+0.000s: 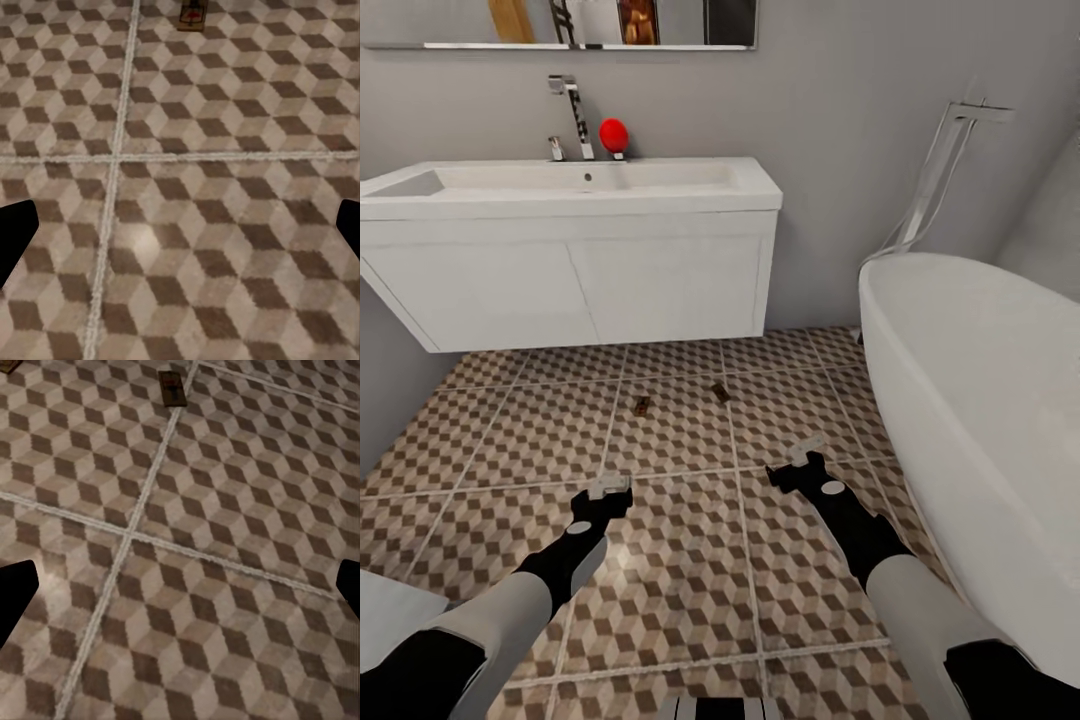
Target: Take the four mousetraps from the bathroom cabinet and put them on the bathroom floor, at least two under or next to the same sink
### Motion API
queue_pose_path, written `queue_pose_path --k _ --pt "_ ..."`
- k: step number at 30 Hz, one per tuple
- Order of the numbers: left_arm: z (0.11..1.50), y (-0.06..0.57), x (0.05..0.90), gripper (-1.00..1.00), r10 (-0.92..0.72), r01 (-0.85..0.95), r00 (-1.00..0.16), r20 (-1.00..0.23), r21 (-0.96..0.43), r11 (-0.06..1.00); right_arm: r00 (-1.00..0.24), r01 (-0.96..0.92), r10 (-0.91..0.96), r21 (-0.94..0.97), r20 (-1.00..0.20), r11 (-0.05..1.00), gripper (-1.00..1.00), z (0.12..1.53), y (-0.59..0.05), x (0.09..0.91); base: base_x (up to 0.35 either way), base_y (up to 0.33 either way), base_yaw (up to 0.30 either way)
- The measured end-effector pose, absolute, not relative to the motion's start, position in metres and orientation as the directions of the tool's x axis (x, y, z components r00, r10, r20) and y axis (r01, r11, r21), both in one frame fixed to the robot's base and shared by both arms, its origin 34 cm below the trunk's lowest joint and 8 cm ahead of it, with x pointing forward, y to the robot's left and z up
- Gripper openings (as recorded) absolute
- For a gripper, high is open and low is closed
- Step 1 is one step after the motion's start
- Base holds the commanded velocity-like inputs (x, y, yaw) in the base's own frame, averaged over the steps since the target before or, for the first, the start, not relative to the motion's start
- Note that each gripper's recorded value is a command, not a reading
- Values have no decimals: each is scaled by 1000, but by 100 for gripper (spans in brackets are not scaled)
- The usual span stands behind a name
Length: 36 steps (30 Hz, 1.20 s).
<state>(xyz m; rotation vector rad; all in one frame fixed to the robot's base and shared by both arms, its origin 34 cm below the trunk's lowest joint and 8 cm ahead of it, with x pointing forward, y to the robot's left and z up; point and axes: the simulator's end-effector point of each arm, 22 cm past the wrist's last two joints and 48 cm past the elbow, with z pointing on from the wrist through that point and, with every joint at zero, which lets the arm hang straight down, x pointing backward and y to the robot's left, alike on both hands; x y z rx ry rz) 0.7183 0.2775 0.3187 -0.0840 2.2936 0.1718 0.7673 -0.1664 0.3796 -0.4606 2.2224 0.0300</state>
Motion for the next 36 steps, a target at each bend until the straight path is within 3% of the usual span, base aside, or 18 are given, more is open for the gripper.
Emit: queue_pose_path --k 36 --pt "390 276 723 100 -6 -117 -684 -729 101 988 -584 -331 -316 -136 -748 934 100 444 -166 770 0 0 -1"
